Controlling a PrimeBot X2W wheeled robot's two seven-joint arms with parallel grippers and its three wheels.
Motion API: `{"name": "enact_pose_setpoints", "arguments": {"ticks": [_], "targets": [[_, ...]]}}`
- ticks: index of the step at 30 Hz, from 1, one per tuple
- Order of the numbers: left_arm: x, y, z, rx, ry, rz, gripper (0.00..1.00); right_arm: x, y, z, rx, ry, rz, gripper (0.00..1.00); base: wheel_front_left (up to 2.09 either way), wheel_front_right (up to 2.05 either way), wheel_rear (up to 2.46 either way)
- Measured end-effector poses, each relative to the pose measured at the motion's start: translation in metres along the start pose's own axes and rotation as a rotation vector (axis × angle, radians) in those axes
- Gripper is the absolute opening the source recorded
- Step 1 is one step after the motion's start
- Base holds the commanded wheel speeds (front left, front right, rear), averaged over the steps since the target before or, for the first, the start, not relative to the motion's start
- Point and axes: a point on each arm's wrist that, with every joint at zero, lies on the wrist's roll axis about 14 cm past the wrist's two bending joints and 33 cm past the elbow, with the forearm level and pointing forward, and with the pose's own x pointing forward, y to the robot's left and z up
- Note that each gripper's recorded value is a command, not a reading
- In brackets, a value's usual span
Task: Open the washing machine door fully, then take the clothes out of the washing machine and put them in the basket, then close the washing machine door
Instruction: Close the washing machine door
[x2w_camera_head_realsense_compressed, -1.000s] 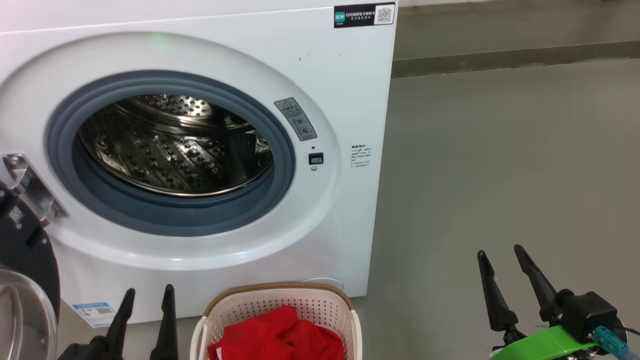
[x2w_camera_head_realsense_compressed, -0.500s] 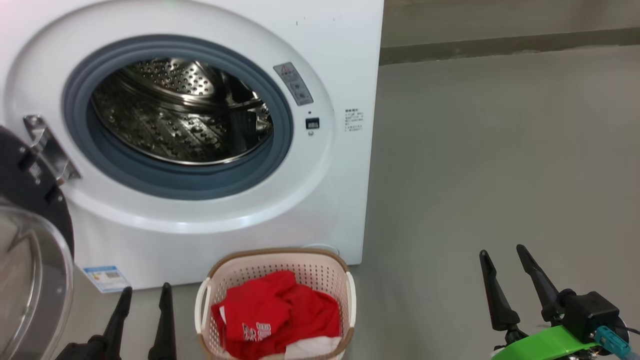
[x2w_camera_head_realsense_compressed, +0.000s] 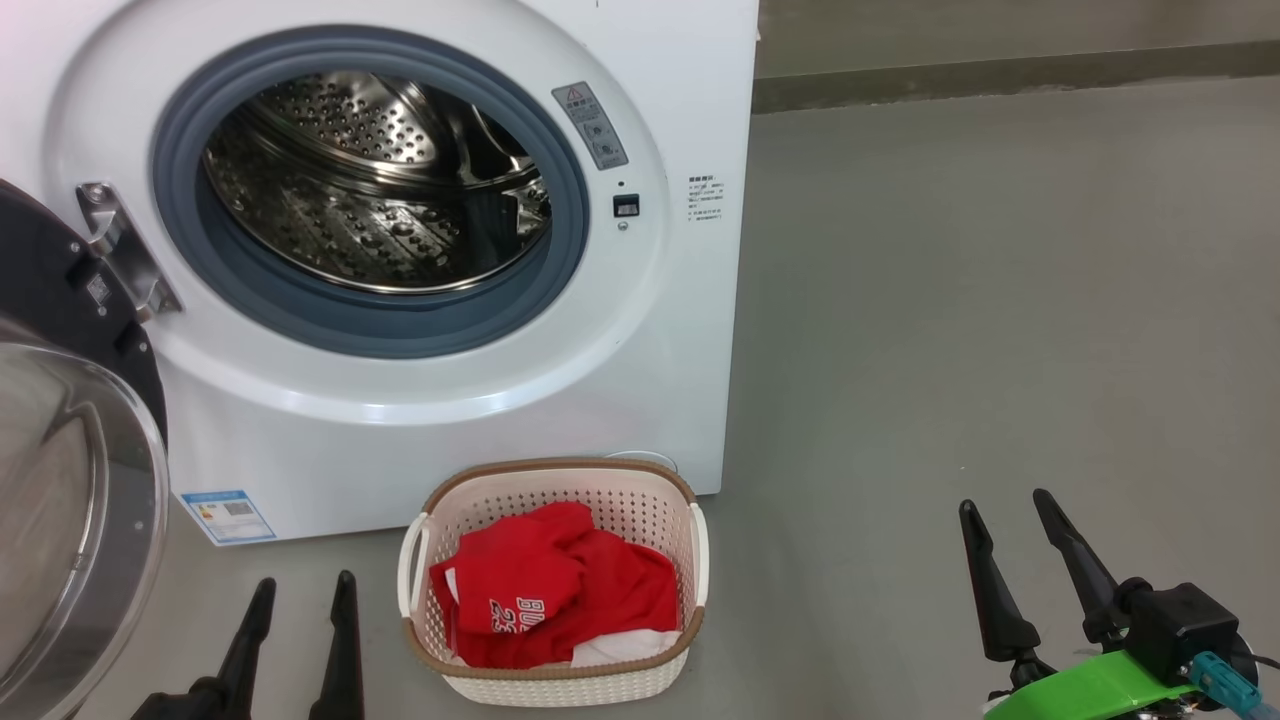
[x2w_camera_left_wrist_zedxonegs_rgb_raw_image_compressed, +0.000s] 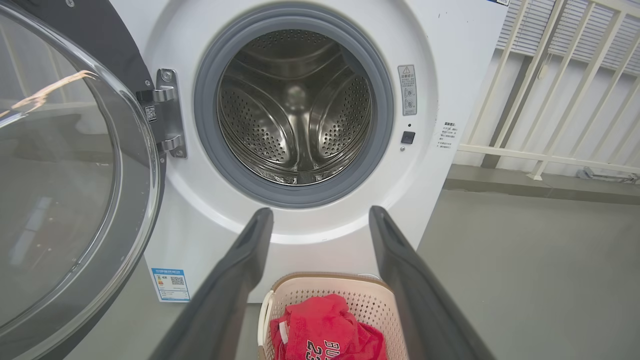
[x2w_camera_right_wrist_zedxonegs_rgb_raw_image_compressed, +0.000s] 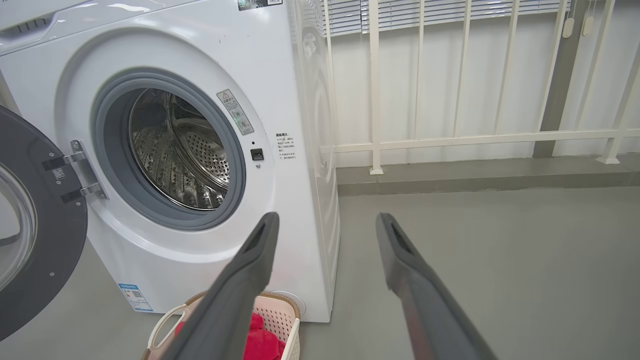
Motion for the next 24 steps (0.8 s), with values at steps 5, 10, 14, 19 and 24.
{"name": "enact_pose_setpoints", "arguments": {"ticks": [5,10,14,19,24], "targets": [[0.000,-0.001,0.001,0.002,-0.003,0.002,1.00,0.000,0.000,0.000,0.000,-0.001,0.000,1.00,0.00,0.00,0.00],[-0.001,-0.002,0.000,0.004,0.000,0.005,1.00,0.001,0.002,0.000,0.000,0.001,0.006,1.00,0.00,0.00,0.00],[-0.004,0.002,0.001,0.011,-0.004,0.024,1.00,0.004,0.008,-0.002,0.002,0.007,0.024,1.00,0.00,0.00,0.00],[-0.009,0.012,0.008,0.031,-0.022,0.060,1.00,0.009,0.022,-0.007,0.005,0.021,0.068,1.00,0.00,0.00,0.00],[-0.017,0.026,0.013,0.035,-0.038,0.110,1.00,0.016,0.037,-0.013,0.009,0.036,0.116,1.00,0.00,0.00,0.00]]}}
